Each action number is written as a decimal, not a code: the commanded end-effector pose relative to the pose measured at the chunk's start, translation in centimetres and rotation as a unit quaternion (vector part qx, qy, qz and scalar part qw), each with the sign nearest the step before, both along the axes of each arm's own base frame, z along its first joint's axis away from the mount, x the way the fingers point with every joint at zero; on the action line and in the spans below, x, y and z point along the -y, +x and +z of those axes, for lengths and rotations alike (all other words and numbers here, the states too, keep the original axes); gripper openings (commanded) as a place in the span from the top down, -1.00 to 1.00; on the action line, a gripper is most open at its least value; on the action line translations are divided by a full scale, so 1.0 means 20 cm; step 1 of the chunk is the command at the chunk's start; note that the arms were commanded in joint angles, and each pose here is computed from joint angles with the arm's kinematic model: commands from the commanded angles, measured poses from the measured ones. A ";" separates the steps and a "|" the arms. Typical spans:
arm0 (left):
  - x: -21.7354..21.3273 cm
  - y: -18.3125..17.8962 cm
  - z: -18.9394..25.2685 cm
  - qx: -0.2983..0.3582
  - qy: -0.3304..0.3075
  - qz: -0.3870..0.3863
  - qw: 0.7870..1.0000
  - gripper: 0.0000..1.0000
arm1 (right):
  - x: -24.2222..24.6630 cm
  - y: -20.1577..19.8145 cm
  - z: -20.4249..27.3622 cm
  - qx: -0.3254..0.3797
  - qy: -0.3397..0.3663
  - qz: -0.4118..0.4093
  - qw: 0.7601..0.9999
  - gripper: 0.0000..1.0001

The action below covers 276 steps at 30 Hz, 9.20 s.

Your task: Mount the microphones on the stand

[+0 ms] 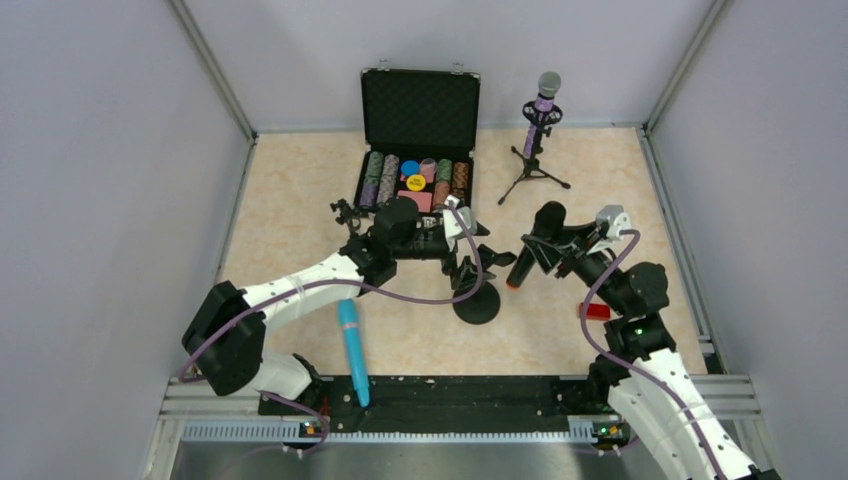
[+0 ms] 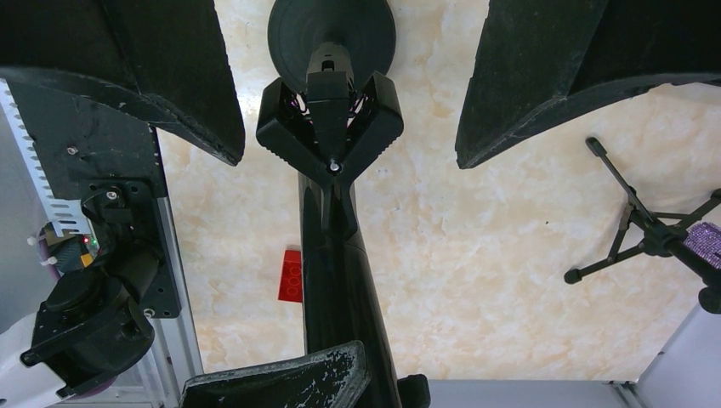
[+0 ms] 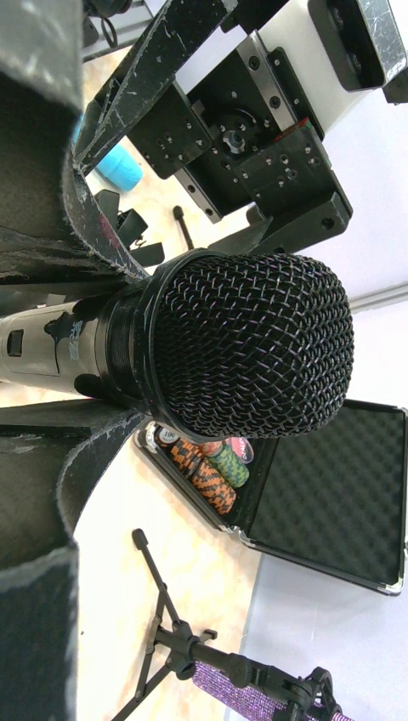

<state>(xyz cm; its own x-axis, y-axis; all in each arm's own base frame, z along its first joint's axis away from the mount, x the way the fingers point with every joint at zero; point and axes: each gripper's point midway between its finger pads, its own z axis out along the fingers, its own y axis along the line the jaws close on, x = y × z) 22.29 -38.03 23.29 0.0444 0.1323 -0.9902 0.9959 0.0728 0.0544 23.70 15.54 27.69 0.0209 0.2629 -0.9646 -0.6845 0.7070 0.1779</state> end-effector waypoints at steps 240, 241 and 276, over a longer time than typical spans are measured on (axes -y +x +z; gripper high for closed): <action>-0.09 0.06 0.10 -0.065 -0.156 -0.078 0.983 1.00 | -0.17 -0.17 -0.20 0.029 0.031 0.044 0.998 -0.93; -0.10 0.06 0.13 -0.058 -0.158 -0.074 0.983 1.00 | -0.17 -0.17 -0.18 0.033 0.030 0.046 0.998 -0.93; -0.31 0.05 0.90 0.109 -0.242 0.041 0.963 1.00 | -0.29 -0.11 0.01 0.002 -0.002 0.085 0.996 -0.98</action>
<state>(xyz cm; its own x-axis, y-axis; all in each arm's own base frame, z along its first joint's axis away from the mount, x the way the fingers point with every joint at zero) 24.55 -33.10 32.74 0.0724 -0.1805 -0.9809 0.9832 0.1780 0.0398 21.65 20.77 25.97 -0.0383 0.2389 -0.9703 -0.7781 0.6021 0.1790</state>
